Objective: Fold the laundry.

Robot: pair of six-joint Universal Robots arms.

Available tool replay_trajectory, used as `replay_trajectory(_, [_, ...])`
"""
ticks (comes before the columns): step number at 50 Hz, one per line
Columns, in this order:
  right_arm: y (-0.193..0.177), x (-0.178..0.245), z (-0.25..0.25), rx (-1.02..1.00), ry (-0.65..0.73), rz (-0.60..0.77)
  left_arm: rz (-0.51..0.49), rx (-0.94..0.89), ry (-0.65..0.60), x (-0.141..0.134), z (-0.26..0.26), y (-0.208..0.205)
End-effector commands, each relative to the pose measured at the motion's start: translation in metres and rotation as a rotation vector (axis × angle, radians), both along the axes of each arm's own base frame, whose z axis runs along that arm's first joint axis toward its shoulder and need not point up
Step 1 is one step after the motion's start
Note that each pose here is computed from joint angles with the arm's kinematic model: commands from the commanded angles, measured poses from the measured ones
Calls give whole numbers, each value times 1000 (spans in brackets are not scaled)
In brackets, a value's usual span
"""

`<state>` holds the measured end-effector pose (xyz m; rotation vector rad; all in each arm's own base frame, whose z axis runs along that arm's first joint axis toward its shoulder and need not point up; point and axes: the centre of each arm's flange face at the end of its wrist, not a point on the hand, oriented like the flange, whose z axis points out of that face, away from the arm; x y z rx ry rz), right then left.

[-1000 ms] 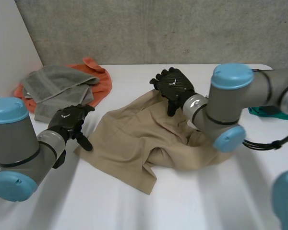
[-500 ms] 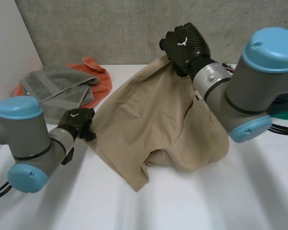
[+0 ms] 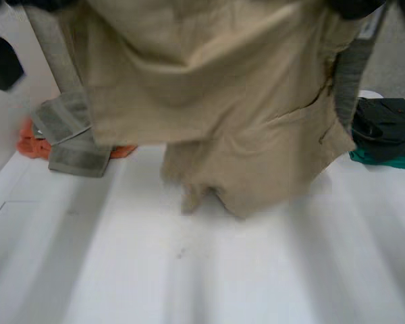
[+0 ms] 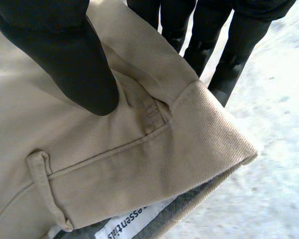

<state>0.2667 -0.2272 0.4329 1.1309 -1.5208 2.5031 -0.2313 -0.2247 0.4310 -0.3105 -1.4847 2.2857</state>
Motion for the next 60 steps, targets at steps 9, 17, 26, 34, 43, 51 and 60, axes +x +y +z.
replay_trajectory(9, [83,-44,55,-41,-60,-26,8,-255,98,29,85,74])
replay_trajectory(17, [10,-32,-3,235,-57,-65,11,-42,4,-1,26,-8])
replay_trajectory(26, [-70,-5,-83,444,-78,-65,28,163,-135,-41,-78,-115])
replay_trajectory(34, [-136,38,-170,374,-132,-134,58,120,-245,-67,-157,-179])
replay_trajectory(43, [-182,65,-216,162,-194,-133,86,19,-205,-76,-178,-220])
replay_trajectory(51, [-161,56,-170,161,-175,-126,91,16,-197,-71,-151,-199])
replay_trajectory(60, [-99,22,-141,344,-8,-21,57,154,-256,-53,-131,-109])
